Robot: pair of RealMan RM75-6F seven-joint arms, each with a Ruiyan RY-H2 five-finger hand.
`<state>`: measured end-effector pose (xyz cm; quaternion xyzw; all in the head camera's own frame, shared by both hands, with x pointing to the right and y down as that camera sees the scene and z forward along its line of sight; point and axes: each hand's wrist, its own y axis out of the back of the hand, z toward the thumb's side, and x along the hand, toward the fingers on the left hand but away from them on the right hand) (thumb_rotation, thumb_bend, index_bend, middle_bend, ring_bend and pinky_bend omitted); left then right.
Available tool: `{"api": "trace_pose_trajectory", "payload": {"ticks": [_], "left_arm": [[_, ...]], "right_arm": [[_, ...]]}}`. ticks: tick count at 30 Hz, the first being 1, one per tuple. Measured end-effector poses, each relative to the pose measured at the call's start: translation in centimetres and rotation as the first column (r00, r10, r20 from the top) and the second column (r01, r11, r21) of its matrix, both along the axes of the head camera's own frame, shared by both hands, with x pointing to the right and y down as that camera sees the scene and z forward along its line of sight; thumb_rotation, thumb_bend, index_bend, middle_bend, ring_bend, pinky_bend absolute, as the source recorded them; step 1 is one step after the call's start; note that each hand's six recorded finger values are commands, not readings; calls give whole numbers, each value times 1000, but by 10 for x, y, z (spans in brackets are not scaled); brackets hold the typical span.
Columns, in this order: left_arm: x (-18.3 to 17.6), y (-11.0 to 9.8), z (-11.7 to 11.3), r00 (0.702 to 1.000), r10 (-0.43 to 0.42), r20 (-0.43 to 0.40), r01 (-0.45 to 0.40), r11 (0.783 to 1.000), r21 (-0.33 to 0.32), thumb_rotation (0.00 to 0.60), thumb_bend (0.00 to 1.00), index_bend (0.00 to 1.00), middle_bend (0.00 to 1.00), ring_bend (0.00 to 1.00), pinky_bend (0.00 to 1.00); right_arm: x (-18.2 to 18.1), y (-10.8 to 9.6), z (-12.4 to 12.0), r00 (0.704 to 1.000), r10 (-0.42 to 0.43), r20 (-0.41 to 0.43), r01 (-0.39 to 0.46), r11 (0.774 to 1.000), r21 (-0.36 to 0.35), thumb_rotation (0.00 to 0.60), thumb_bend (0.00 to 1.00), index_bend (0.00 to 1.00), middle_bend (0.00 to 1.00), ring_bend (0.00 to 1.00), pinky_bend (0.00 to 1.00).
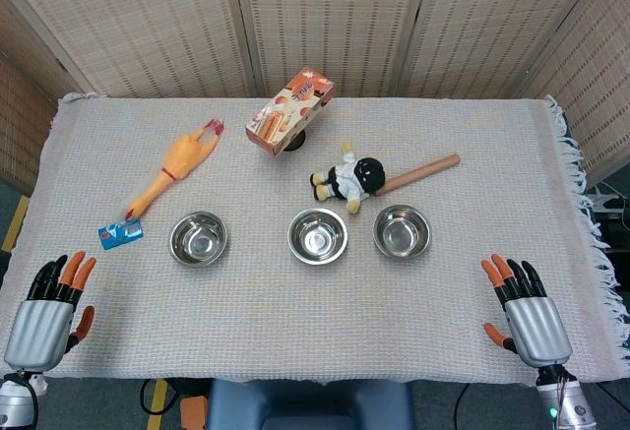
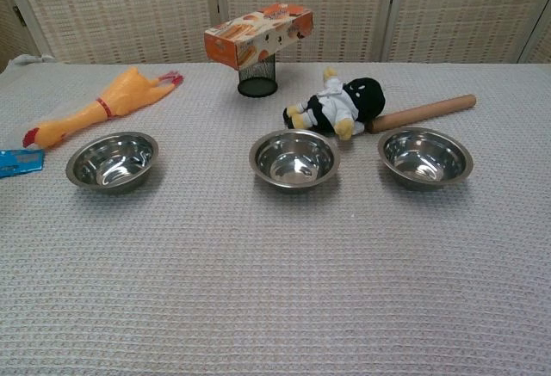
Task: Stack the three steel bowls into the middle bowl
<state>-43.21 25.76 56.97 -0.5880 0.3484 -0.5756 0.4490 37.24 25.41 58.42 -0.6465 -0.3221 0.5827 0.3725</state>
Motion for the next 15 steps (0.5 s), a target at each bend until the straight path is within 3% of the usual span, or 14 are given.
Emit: {"api": "trace_pose_trajectory", "payload": {"ticks": [6,15], "left_arm": [[15,2,16,999,33,-33,-34,999,-28,600,458,0,0,0,138],[49,-25,92,991,121,-59,-127,986,-107,600,454,93,0,0,141]], "right_arm": [[-3,1,-6,1000,-11,12,11,1000,23,600,107,0,0,0,0],[-2,1,-1,1000,-3,-5,3,1000,15,600,107,0,0,0,0]]}}
